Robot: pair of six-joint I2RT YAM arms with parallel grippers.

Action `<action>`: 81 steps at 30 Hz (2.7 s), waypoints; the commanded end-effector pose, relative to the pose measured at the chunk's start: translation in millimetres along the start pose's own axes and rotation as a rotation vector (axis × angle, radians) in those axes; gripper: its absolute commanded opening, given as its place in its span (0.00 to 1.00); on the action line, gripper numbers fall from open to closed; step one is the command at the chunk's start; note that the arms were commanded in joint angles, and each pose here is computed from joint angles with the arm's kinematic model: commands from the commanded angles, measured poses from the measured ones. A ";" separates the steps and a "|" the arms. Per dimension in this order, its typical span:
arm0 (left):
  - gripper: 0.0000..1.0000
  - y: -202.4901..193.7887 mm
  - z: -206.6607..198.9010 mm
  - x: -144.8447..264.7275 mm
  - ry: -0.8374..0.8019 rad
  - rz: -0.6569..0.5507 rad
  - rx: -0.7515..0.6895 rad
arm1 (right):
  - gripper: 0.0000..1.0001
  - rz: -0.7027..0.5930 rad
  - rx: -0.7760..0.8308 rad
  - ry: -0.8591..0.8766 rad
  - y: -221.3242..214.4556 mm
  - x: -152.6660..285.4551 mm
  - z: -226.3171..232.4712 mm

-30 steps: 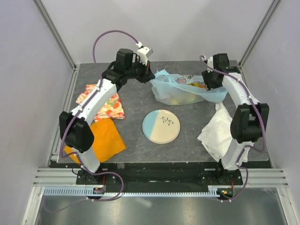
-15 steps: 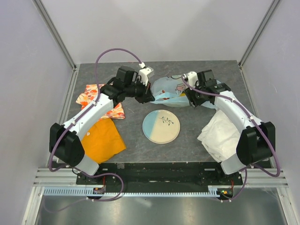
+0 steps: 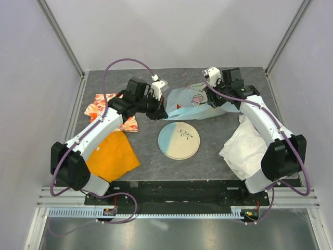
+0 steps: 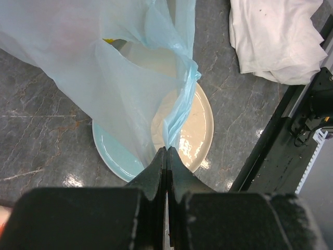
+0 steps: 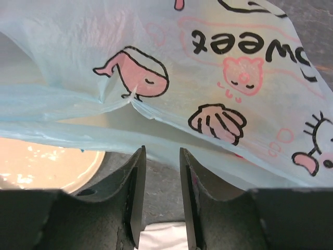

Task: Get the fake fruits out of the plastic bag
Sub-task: Move the plastic bag to the center of the board, then take out the fake fruit from the plastic bag.

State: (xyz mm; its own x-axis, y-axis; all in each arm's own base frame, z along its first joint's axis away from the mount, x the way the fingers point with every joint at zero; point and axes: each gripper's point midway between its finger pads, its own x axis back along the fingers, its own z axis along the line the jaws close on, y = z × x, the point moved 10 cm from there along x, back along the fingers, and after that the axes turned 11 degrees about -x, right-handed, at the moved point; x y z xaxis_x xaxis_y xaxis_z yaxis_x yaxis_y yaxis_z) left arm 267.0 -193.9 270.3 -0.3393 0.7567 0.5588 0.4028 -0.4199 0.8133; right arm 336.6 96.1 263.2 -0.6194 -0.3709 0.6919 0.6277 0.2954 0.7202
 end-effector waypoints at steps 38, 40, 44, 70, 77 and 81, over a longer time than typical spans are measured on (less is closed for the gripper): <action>0.02 31.8 5.1 -11.0 -0.028 -0.100 0.094 | 0.00 0.170 0.160 0.023 -43.6 5.0 3.5; 0.02 32.1 5.3 -11.9 -0.037 -0.100 0.088 | 0.00 0.121 0.150 0.019 -19.7 3.8 -1.0; 0.02 30.6 6.4 -15.2 -0.047 -0.095 0.085 | 0.09 0.129 0.196 0.066 -3.3 -13.5 -5.8; 0.01 24.5 9.2 -23.1 -0.062 -0.074 0.092 | 0.40 0.430 0.997 0.435 -3.9 -105.3 -36.9; 0.02 25.5 11.7 -25.3 -0.052 -0.073 0.085 | 0.43 0.438 1.146 0.436 -5.0 -125.2 -32.0; 0.02 24.8 11.8 -25.0 -0.049 -0.070 0.081 | 0.48 0.446 1.212 0.441 -9.0 -131.4 -33.7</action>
State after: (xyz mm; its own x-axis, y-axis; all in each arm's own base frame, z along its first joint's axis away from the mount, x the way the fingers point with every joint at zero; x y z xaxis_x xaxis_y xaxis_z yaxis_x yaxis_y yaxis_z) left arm 290.2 -214.0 261.0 -0.3099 0.7844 0.5373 0.4924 -0.3510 0.7964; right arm 423.1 108.8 171.9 -0.1280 -0.2336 0.9639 -0.1021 0.9698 0.2214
